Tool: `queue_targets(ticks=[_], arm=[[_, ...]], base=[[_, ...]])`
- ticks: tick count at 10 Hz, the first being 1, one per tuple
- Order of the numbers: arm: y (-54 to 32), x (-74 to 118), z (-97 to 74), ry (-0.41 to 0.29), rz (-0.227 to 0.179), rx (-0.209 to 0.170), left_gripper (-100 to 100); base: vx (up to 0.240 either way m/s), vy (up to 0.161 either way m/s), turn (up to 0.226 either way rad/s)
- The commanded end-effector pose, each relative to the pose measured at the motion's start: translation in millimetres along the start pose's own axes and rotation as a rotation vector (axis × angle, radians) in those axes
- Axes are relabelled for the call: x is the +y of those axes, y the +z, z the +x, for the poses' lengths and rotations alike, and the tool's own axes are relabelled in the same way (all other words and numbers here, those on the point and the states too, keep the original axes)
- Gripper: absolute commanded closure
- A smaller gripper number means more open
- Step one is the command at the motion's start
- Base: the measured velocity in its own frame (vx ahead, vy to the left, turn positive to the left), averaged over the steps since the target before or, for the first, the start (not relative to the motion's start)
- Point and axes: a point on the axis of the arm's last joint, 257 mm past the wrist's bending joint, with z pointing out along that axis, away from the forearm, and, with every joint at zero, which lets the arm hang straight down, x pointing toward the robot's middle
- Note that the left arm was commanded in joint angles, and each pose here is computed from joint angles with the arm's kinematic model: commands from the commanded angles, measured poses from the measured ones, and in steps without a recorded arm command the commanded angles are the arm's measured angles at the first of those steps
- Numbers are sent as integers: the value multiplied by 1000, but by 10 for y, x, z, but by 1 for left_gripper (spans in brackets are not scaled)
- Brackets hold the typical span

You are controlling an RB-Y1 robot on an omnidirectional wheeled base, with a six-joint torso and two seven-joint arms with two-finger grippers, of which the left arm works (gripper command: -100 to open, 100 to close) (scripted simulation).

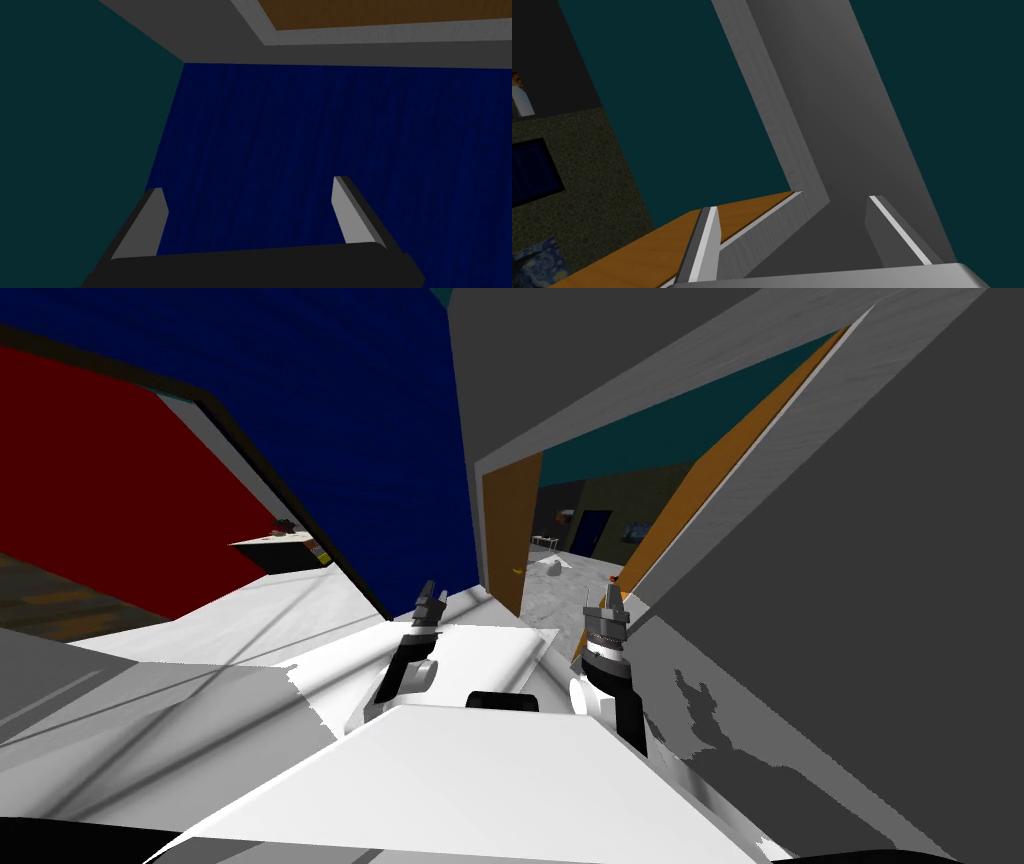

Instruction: Push the door open

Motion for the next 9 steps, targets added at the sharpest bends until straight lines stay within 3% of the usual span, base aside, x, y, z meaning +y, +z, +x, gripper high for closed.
queue_targets(ticks=[1,9], arm=[[-1,88,34,-3,-11,8,-100],[-55,586,203,-15,-75,52,-100]], base=[[108,20,-55],[107,24,-64]])
